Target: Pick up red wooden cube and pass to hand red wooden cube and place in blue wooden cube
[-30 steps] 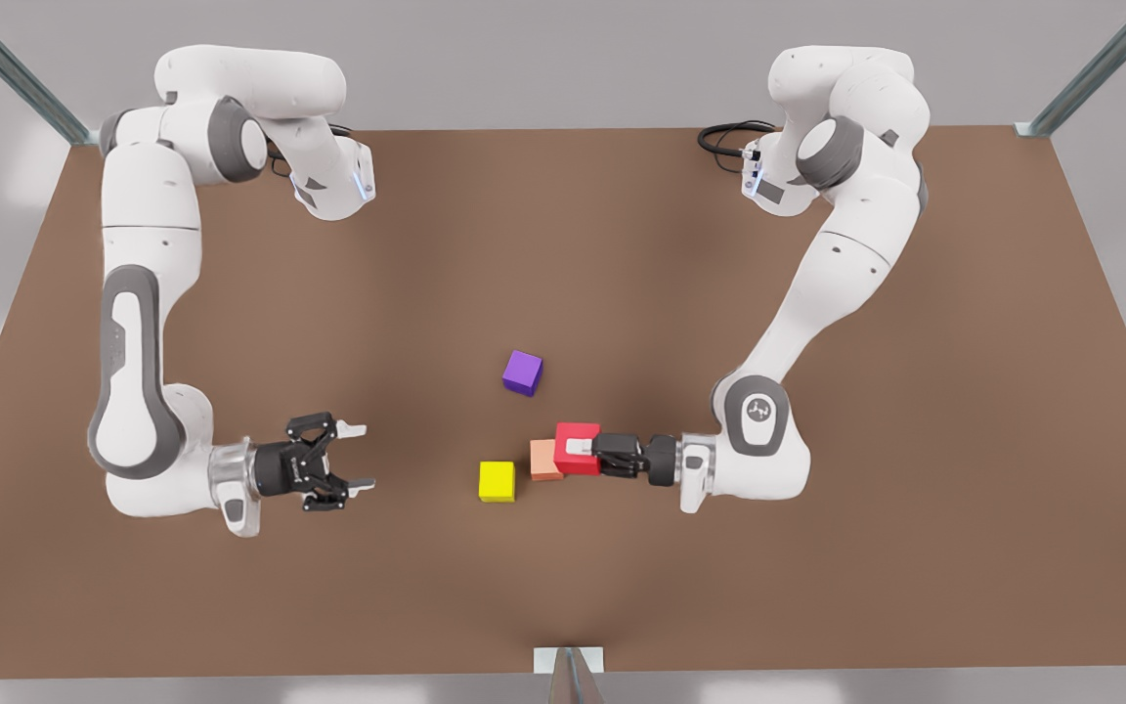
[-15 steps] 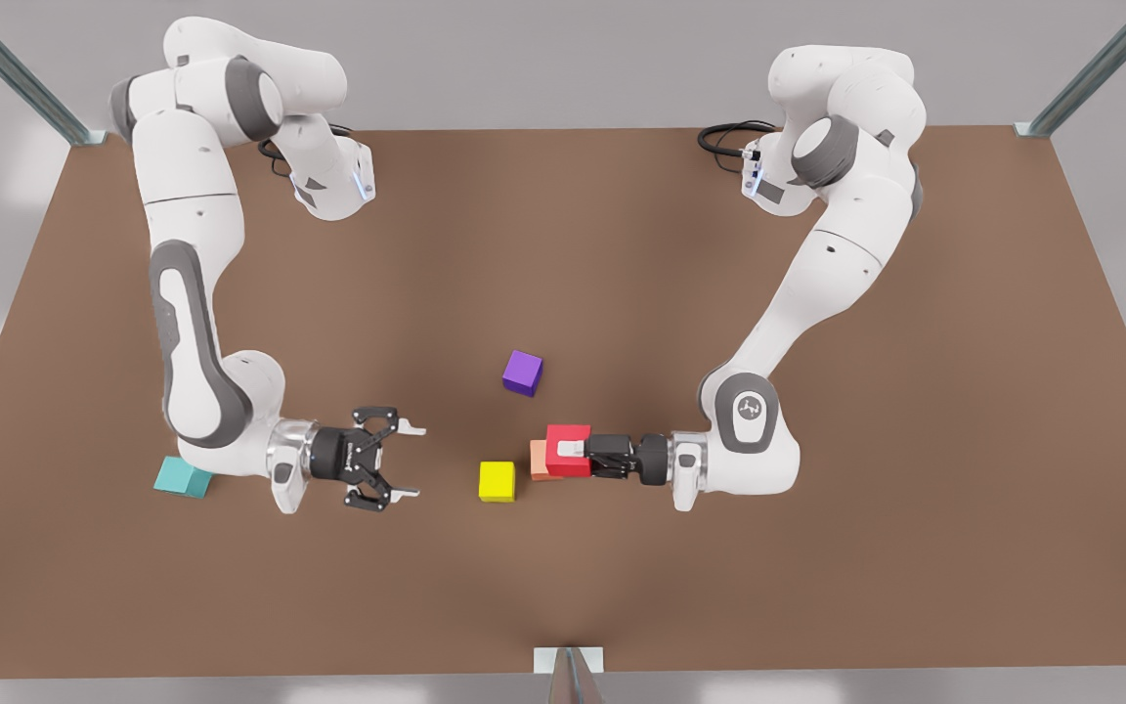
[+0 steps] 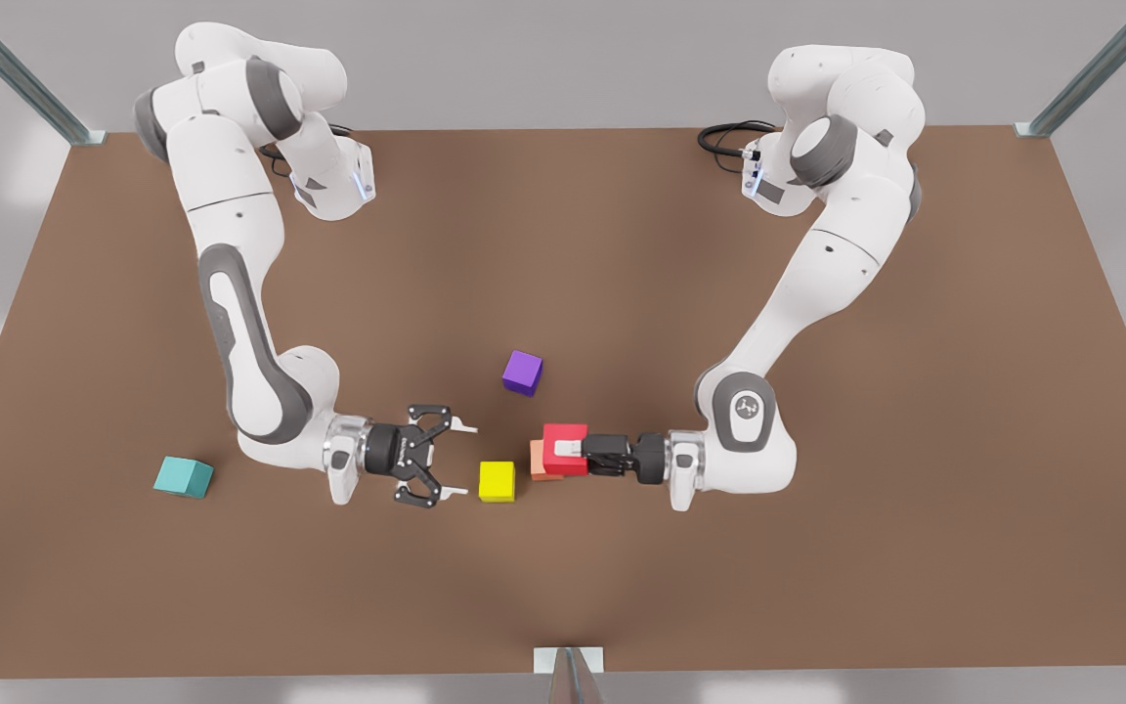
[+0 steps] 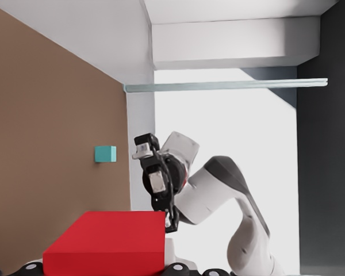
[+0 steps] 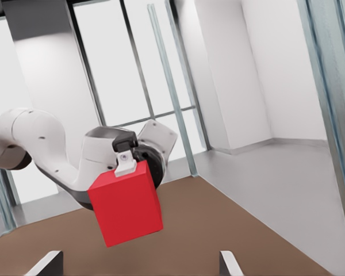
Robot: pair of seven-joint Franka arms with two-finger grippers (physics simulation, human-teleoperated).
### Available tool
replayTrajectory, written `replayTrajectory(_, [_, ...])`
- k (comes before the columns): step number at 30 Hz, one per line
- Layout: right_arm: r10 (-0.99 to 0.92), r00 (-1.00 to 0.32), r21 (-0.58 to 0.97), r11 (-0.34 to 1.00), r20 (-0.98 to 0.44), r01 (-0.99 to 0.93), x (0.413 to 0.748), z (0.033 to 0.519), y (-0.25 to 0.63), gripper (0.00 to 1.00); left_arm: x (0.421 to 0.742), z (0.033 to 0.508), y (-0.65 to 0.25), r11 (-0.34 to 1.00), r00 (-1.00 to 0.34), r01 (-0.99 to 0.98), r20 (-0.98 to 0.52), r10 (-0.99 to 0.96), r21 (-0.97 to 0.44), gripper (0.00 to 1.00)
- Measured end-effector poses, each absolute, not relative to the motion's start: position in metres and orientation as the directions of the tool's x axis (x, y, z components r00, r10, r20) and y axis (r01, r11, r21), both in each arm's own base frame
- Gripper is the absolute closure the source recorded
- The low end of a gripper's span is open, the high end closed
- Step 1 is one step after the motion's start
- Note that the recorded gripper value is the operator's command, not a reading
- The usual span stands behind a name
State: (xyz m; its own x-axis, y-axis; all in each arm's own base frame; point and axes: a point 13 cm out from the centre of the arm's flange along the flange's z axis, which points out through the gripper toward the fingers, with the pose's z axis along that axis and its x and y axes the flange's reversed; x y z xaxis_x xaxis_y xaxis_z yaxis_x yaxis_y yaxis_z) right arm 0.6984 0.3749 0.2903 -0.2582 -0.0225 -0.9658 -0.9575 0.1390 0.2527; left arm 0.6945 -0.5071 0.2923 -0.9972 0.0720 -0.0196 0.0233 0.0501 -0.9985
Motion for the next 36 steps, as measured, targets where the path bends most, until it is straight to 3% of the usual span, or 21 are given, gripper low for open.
replayTrajectory(17, [-0.011,-0.198,0.196,0.105,-0.980,-0.975,0.675,0.291,0.442,0.00,0.693,0.288,-0.509,0.050,-0.997,-0.007,0.010,0.073,-0.999,0.43])
replayTrajectory(36, [-0.019,-0.164,0.160,0.136,-0.986,-0.978,0.683,0.287,0.460,0.00,0.690,0.287,-0.513,0.051,-0.997,-0.019,0.023,0.078,-0.998,0.43])
